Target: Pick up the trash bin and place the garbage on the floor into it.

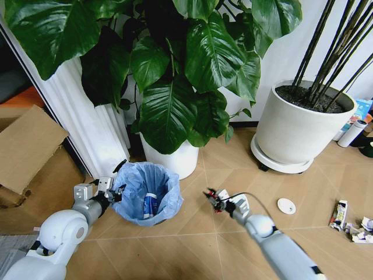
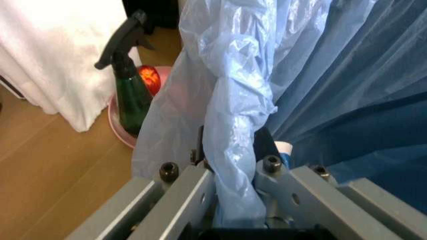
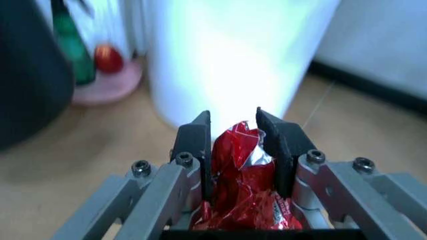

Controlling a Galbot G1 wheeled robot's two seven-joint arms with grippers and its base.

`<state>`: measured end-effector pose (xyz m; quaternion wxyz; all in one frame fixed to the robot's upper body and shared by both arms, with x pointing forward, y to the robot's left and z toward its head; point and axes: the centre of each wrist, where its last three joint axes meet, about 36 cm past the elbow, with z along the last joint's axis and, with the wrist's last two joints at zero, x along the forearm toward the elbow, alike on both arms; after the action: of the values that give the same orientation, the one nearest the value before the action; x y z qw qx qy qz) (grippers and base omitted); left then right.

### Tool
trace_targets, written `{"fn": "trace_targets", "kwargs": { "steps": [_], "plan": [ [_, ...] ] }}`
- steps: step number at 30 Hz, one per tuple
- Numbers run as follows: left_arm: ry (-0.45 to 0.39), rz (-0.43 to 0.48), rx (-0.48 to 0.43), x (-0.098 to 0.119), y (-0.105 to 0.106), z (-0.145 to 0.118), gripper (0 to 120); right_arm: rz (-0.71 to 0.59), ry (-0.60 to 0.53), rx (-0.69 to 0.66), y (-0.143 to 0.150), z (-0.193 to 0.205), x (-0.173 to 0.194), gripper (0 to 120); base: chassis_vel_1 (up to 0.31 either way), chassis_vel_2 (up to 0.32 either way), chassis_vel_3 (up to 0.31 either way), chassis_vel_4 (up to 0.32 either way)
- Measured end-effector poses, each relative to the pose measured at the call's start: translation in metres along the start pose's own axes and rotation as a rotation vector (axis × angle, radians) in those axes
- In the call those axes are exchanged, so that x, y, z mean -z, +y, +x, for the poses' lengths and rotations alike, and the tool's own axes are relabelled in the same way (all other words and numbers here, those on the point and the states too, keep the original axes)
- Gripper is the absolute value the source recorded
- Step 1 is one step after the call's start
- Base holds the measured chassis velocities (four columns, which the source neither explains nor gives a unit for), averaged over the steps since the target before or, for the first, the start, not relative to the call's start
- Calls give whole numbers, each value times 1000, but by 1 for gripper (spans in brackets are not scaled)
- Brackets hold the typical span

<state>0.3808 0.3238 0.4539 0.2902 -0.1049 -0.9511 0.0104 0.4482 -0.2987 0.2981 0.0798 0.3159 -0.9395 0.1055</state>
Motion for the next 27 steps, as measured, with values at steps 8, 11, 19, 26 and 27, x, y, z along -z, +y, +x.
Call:
{"fn": "trace_targets", "kwargs": {
  "steps": [8,11,19,26,27],
  "plan": [
    [20,-14,-30,-3,-8,-5,0,-12,-155,42,13,18,89,22,0,0,0,0],
    [27,-24,-40,-3,-11,-7,0,-32,-194,67,26,20,113,22,0,0,0,0],
    [53,-64,-67,-7,-21,-16,0,-74,-283,136,53,21,170,22,0,0,0,0],
    [61,-75,-102,-7,-34,-22,0,-109,-271,205,75,10,170,22,0,0,0,0],
    [59,-76,-110,-6,-36,-22,0,-116,-260,219,80,6,165,22,0,0,0,0]
  ]
}}
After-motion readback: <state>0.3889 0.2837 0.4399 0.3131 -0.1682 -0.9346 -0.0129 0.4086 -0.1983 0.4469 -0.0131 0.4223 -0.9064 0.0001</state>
